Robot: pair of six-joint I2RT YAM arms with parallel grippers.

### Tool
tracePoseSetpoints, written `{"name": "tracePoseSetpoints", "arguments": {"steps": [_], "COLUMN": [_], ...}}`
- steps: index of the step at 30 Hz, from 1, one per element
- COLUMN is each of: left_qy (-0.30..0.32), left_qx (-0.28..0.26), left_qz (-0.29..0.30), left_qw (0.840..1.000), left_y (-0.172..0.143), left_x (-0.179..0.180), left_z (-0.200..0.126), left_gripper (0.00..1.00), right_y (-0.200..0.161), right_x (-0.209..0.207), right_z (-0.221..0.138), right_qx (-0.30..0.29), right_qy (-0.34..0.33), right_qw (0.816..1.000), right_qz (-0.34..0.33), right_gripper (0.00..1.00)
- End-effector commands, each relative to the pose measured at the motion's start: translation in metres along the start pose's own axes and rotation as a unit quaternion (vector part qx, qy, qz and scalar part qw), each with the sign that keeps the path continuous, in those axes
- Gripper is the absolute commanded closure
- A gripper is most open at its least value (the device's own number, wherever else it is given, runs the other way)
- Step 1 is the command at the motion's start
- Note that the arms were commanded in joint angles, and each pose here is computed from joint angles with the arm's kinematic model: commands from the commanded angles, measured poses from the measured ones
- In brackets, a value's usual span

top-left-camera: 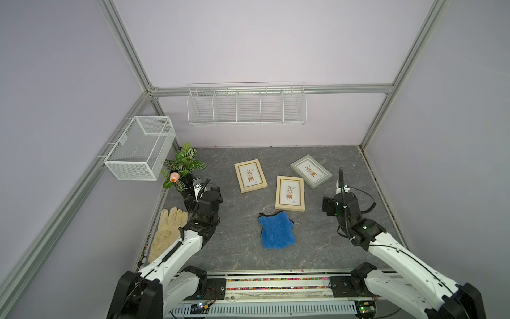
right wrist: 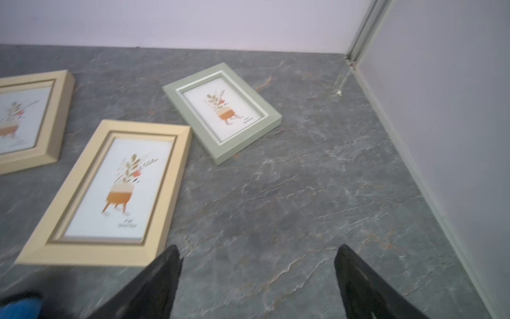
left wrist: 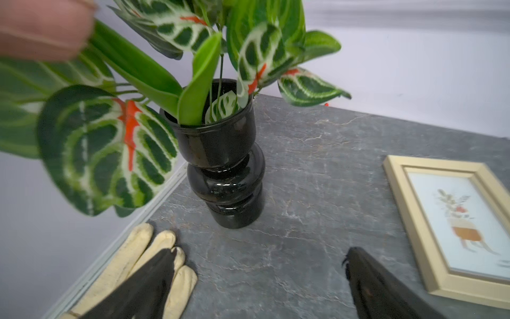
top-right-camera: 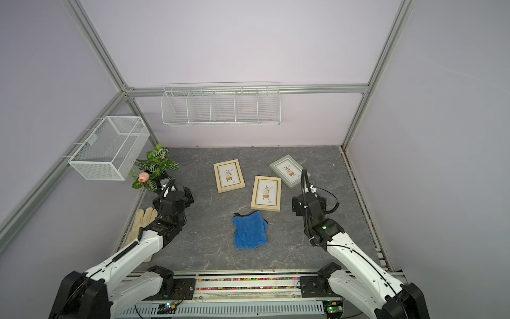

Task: Wipe the picture frame with a cloth
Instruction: Reset both arms

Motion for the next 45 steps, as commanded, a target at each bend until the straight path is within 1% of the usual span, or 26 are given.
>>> {"name": "tracePoseSetpoints", "arguments": {"steps": [1,2,4,5,7,11,13,14,16,17,18,20,22,24,25,26,28,29,30,32,34,36,37,40,43,45], "left_qy": [0.015,0.009,-0.016,-0.032,-0.040,-0.075,-0.083,-0.101,-0.127,-0.129,-0.130,-0.121,-0.108,-0.115,-0.102,-0.098,-0.125,-0.123,-0.121,-0.131,-0.112,-0.092,-0.094,-0.094,-0.094,-0.093], "left_qx": [-0.019,-0.020,-0.027,-0.037,-0.043,-0.069,-0.083,-0.090,-0.082,-0.075,-0.068,-0.086,-0.097,-0.100,-0.106,-0.100,-0.076,-0.091,-0.098,-0.043,-0.066,-0.058,-0.036,-0.052,-0.036,-0.043], "left_qz": [0.060,0.072,0.083,0.083,0.076,0.047,0.033,0.028,0.042,0.039,0.034,0.023,0.034,0.046,0.037,0.020,-0.008,-0.014,-0.013,-0.005,-0.019,-0.033,-0.032,-0.030,-0.031,-0.032], "left_qw": [0.998,0.997,0.996,0.995,0.995,0.994,0.993,0.990,0.988,0.988,0.989,0.989,0.989,0.987,0.988,0.990,0.989,0.988,0.988,0.990,0.991,0.994,0.994,0.994,0.994,0.994], "left_y": [-0.008,-0.007,-0.006,-0.004,-0.003,-0.004,-0.003,-0.002,0.000,0.000,-0.002,-0.003,-0.004,-0.010,-0.011,-0.012,-0.023,-0.025,-0.023,-0.020,-0.022,-0.019,-0.020,-0.021,-0.021,-0.020], "left_x": [-0.008,-0.012,-0.018,-0.021,-0.018,-0.011,-0.010,-0.013,-0.019,-0.019,-0.018,-0.014,-0.014,-0.019,-0.017,-0.012,-0.005,-0.005,-0.004,-0.006,-0.001,0.004,0.004,0.004,0.004,0.004], "left_z": [0.018,0.022,0.028,0.030,0.035,0.034,0.032,0.032,0.033,0.032,0.031,0.027,0.031,0.040,0.045,0.049,0.062,0.068,0.069,0.073,0.078,0.079,0.080,0.080,0.080,0.080], "left_gripper": [0.01,0.01,0.01,0.01,0.01,0.01,0.01,0.01,0.01,0.01,0.01,0.01,0.01,0.01,0.01,0.01,0.01,0.01,0.01,0.01,0.01,0.01,0.01,0.01,0.01,0.01], "right_y": [-0.003,-0.007,-0.003,-0.001,-0.001,-0.014,-0.022,-0.022,-0.021,-0.020,-0.019,-0.018,-0.019,-0.027,-0.029,-0.034,-0.034,-0.034,-0.035,-0.034,-0.034,-0.034,-0.034,-0.034,-0.034,-0.034], "right_x": [-0.019,-0.026,-0.038,-0.039,-0.048,-0.062,-0.064,-0.063,-0.062,-0.061,-0.059,-0.053,-0.049,-0.051,-0.052,-0.051,-0.053,-0.054,-0.056,-0.058,-0.058,-0.058,-0.058,-0.058,-0.058,-0.058], "right_z": [0.024,0.032,0.042,0.046,0.053,0.072,0.079,0.082,0.084,0.084,0.085,0.090,0.096,0.105,0.110,0.115,0.116,0.116,0.117,0.117,0.117,0.117,0.117,0.116,0.116,0.118], "right_qx": [-0.027,-0.025,-0.014,-0.030,-0.051,-0.050,-0.058,-0.066,-0.075,-0.090,-0.096,-0.088,-0.085,-0.087,-0.094,-0.086,-0.090,-0.081,-0.079,-0.085,-0.081,-0.083,-0.082,-0.083,-0.082,-0.079], "right_qy": [-0.056,-0.077,-0.106,-0.108,-0.117,-0.116,-0.113,-0.110,-0.094,-0.081,-0.063,-0.029,-0.008,-0.009,-0.006,-0.001,0.000,-0.005,-0.006,-0.011,-0.011,-0.011,-0.012,-0.011,-0.010,-0.010], "right_qw": [0.998,0.997,0.994,0.994,0.992,0.992,0.992,0.992,0.993,0.993,0.993,0.996,0.996,0.996,0.996,0.996,0.996,0.997,0.997,0.996,0.997,0.996,0.996,0.996,0.997,0.997], "right_qz": [0.001,0.005,0.019,0.013,0.015,0.015,0.012,0.009,0.009,0.013,0.014,0.002,-0.012,-0.009,-0.006,-0.010,-0.005,0.002,0.005,0.007,0.010,0.009,0.009,0.009,0.008,0.009], "right_gripper": [0.11,0.11,0.11,0.11,0.11,0.11,0.11,0.11,0.11,0.11,0.11,0.11,0.11,0.11,0.11,0.11,0.11,0.11,0.11,0.11,0.11,0.11,0.11,0.11,0.11,0.11]}}
Point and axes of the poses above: each gripper's point midway between its finger pads, its own z axis out along the fingers, its own x axis along the line the jaws close on, y = z × x, the point moved 7 cm from there along -z, back along the fingers, and after that the axes turned 9 degrees about z, right-handed, at the moved point
